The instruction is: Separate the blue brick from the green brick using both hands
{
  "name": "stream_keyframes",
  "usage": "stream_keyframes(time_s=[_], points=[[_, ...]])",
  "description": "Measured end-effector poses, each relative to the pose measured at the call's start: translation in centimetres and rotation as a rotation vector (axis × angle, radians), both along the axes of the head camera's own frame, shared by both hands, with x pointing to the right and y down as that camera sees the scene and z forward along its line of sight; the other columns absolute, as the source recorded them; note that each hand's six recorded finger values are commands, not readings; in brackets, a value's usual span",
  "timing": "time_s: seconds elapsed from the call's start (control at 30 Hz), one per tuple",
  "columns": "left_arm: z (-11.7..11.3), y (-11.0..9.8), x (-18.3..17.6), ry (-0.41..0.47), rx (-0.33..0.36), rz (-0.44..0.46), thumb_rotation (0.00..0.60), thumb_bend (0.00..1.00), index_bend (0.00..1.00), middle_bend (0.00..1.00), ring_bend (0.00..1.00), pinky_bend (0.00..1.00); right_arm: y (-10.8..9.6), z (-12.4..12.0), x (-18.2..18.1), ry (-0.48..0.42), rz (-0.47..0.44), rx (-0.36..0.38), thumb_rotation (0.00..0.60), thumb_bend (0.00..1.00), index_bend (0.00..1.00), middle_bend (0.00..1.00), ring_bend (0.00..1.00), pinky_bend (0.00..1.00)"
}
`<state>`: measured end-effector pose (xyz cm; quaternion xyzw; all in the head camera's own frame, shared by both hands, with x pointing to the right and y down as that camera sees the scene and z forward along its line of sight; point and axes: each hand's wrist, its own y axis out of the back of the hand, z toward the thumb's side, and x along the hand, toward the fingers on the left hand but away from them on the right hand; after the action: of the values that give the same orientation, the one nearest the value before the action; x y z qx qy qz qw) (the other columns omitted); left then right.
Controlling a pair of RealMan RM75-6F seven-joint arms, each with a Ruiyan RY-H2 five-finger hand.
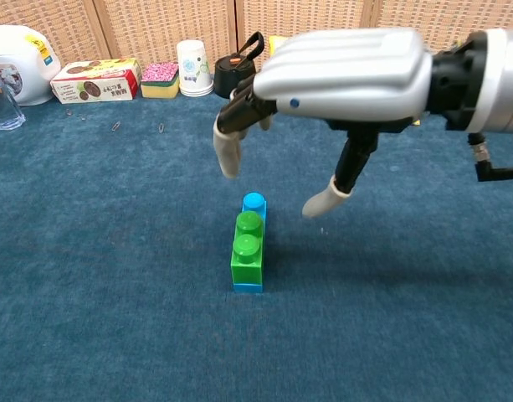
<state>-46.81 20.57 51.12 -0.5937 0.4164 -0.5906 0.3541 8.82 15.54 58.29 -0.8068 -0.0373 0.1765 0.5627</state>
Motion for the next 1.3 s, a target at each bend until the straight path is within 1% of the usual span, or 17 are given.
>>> stream_keyframes(time_s=[0.27,0.5,0.57,0.87,1.13,1.3], points=[[0.7,0.2,-0.8,-0.004,-0.028,-0.018,0.6,0.12,0.21,0.15,0.05,0.14,0.7,1.8,-1.5,0.084,-0.101,0.074,0.6,0.13,0.36,0.35,0.29,0.34],[0.8,0.3,-1.4,-0.004,-0.034,-0.036,0.6,0.12,0.21,0.15,0.05,0.14,1.2,3.1,-2.6,0.138,-0.152,0.071,0.6,0.12,0.35,0.33,0.27,0.32],[0.9,0.4,-1.5,-0.001,-0.036,-0.04,0.6,0.12,0.21,0.15,0.05,0.14,1.3,3.4,-2.8,0.15,-0.159,0.065,0.6,0.12,0.35,0.33,0.27,0.31],[1.0,0.8,-2.2,0.027,-0.05,-0.063,0.6,0.12,0.21,0.15,0.05,0.14,1.3,3.9,-3.5,0.192,-0.185,0.078,0.6,0.07,0.33,0.32,0.26,0.3],[1.0,0.9,-2.7,0.025,-0.052,-0.069,0.6,0.12,0.21,0.15,0.05,0.14,1.5,4.1,-4.1,0.203,-0.188,0.077,0.6,0.06,0.3,0.29,0.24,0.28],[1.1,1.1,-3.0,0.031,-0.055,-0.078,0.6,0.12,0.21,0.15,0.05,0.14,1.7,4.8,-4.3,0.225,-0.187,0.068,0.6,0.06,0.29,0.29,0.24,0.28]])
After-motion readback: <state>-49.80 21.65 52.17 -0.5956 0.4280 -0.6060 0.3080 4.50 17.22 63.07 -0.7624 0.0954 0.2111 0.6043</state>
